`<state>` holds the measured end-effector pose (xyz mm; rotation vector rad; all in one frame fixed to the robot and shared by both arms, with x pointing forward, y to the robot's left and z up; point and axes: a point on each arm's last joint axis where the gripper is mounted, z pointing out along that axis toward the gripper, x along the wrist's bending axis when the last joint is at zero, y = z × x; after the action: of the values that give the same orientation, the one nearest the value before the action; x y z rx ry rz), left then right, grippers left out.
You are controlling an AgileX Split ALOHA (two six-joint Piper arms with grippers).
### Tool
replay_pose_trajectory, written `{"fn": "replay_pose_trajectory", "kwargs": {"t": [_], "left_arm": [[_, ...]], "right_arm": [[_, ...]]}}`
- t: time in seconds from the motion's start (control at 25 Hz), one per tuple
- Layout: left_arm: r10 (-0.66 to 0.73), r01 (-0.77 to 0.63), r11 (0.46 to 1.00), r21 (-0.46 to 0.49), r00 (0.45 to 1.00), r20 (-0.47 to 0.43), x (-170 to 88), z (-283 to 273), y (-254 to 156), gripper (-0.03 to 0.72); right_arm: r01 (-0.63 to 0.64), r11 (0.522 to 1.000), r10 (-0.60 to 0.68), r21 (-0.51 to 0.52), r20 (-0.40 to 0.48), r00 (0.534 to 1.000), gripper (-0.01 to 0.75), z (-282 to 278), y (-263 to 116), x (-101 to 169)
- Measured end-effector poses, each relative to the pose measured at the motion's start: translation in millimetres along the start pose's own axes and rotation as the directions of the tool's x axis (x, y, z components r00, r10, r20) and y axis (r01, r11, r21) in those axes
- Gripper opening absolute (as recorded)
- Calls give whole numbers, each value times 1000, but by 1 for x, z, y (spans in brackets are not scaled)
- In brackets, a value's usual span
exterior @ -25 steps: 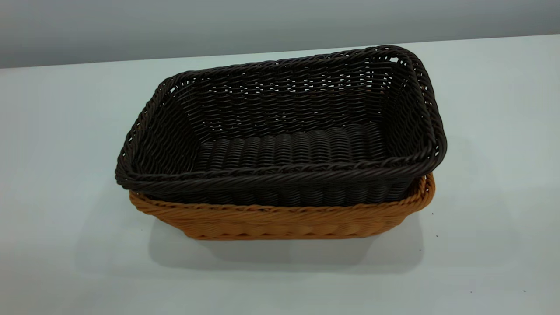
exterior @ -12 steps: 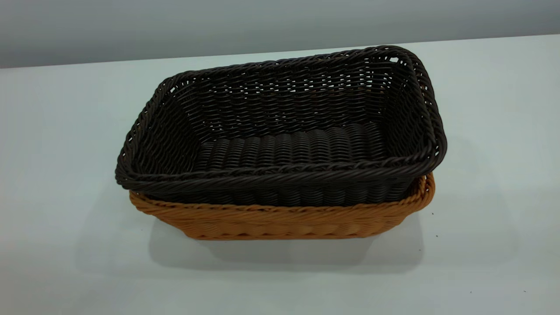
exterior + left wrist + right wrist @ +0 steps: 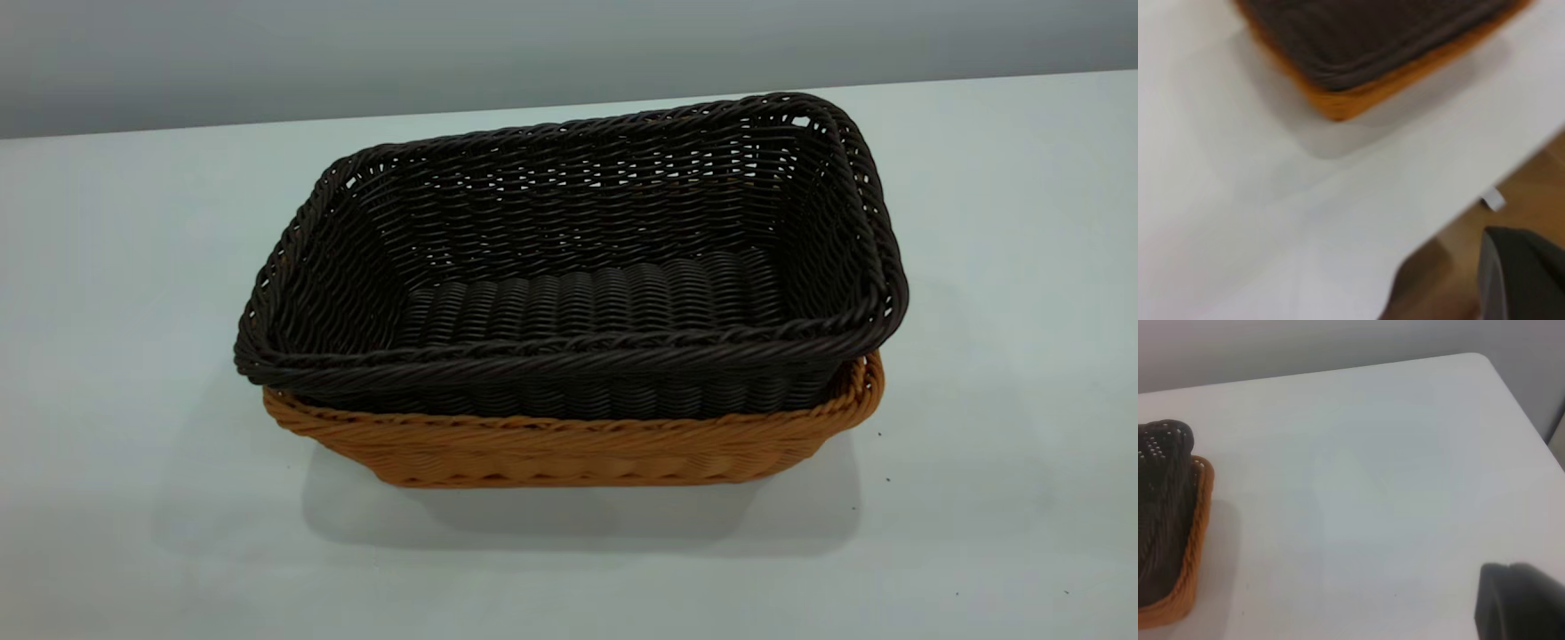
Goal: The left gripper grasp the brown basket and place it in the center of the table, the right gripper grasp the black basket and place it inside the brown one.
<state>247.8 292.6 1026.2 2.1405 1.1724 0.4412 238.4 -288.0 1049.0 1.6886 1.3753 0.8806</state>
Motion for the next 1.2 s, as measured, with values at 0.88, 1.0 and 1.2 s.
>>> {"fn": "replay_pose_trajectory", "kwargs": {"t": [0.88, 1.0, 1.2], "left_arm": [[-429, 361, 902, -235, 809, -403, -5, -12, -12, -1], [-429, 362, 902, -234, 809, -403, -5, -11, -12, -1], [-428, 361, 903, -233, 810, -401, -5, -11, -12, -1]], "right_arm": [[35, 999, -35, 2, -69, 997, 3, -1, 0, 0], [40, 999, -40, 2, -76, 996, 3, -1, 0, 0], [39, 999, -39, 2, -71, 997, 3, -1, 0, -1]]}}
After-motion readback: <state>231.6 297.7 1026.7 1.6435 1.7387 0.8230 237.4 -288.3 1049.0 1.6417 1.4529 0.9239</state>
